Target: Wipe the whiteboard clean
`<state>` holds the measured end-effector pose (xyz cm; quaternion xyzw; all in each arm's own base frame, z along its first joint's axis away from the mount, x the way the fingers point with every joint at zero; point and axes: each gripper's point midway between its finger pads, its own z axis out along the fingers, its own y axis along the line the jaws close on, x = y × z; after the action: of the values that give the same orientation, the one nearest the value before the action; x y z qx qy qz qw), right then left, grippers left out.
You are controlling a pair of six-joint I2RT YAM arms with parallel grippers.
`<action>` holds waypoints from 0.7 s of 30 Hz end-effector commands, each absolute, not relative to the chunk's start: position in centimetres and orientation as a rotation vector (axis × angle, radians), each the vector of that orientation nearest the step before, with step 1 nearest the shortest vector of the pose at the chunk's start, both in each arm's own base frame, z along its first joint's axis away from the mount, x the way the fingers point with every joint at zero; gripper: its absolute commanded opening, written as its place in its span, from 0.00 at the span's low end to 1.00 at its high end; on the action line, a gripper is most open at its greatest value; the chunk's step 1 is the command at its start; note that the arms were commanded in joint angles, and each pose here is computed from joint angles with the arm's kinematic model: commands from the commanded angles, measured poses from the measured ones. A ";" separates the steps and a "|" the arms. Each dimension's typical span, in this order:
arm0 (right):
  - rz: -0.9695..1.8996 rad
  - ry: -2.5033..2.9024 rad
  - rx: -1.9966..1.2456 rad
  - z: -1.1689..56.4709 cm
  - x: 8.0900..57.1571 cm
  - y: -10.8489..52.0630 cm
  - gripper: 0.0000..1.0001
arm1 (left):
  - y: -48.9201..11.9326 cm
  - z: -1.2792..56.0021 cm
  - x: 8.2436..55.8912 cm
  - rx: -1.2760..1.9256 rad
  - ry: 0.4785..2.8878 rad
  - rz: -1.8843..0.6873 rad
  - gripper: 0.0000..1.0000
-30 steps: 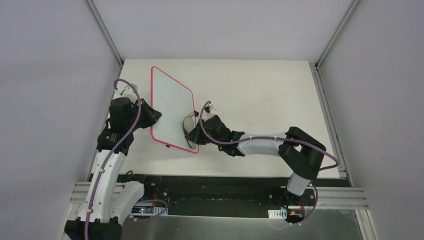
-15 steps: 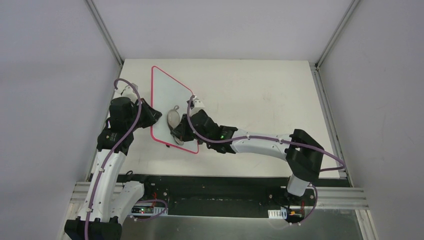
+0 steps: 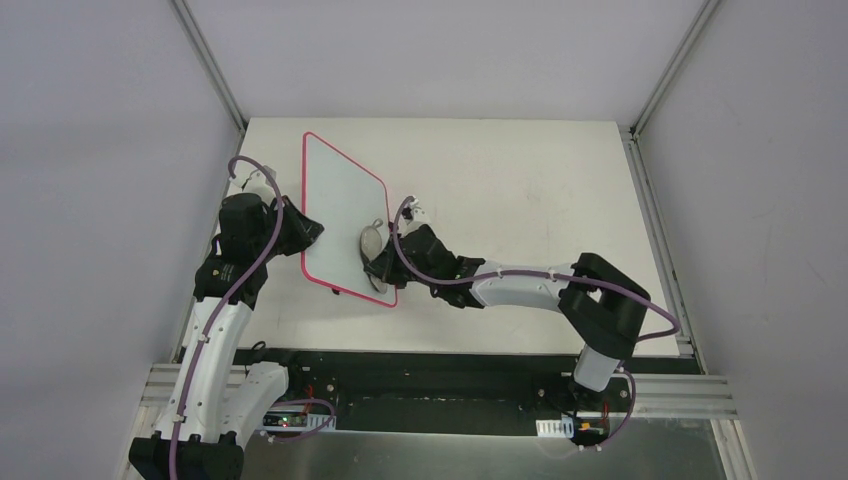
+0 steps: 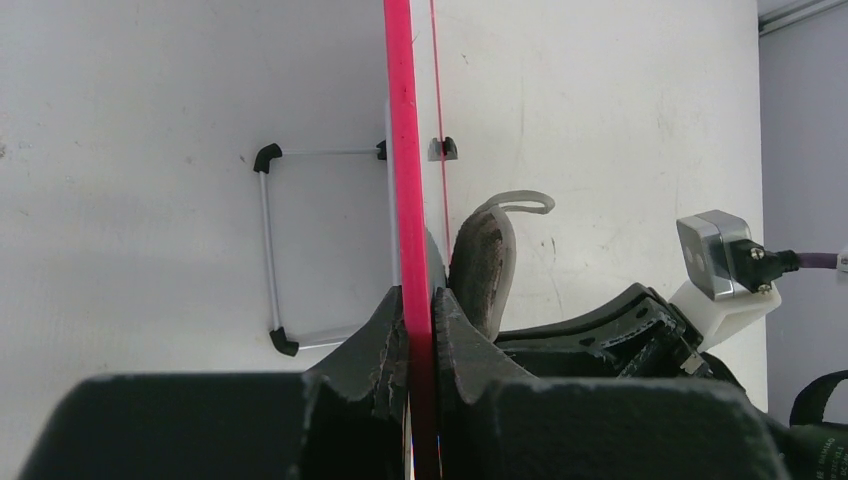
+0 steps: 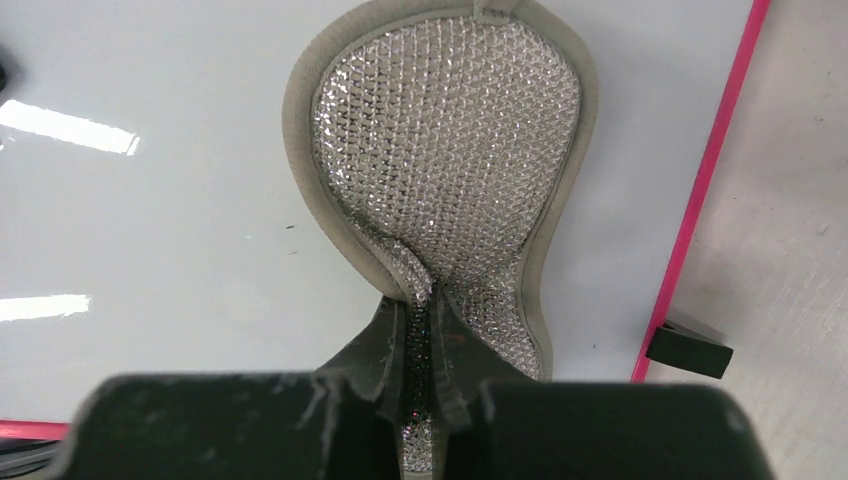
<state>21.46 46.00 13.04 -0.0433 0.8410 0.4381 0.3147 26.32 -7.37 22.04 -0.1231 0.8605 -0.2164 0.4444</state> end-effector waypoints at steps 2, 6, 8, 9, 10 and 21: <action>1.151 2.297 -0.181 11.9 19.5 47.2 0.00 | -8.3 14.0 20.8 -0.170 2.506 -0.516 0.00; 1.254 2.215 -0.290 16.8 18.4 51.4 0.00 | -8.3 14.0 20.8 -0.169 2.504 -0.513 0.00; 1.288 2.165 -0.333 19.1 18.0 52.7 0.00 | -8.3 14.0 20.8 -0.168 2.504 -0.511 0.00; 1.302 2.144 -0.343 20.0 17.9 53.0 0.00 | -8.3 14.0 20.8 -0.167 2.503 -0.510 0.00; 1.308 2.132 -0.343 20.5 18.1 53.2 0.00 | -8.3 14.0 20.8 -0.166 2.502 -0.511 0.00; 1.254 2.324 -0.153 12.1 21.5 47.6 0.00 | -8.0 14.4 20.6 -0.168 2.482 -0.485 0.00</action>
<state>22.72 50.21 18.86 -0.0727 0.8125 0.4847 0.3157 26.23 -7.05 21.85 -0.1302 0.8625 -0.2082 0.4425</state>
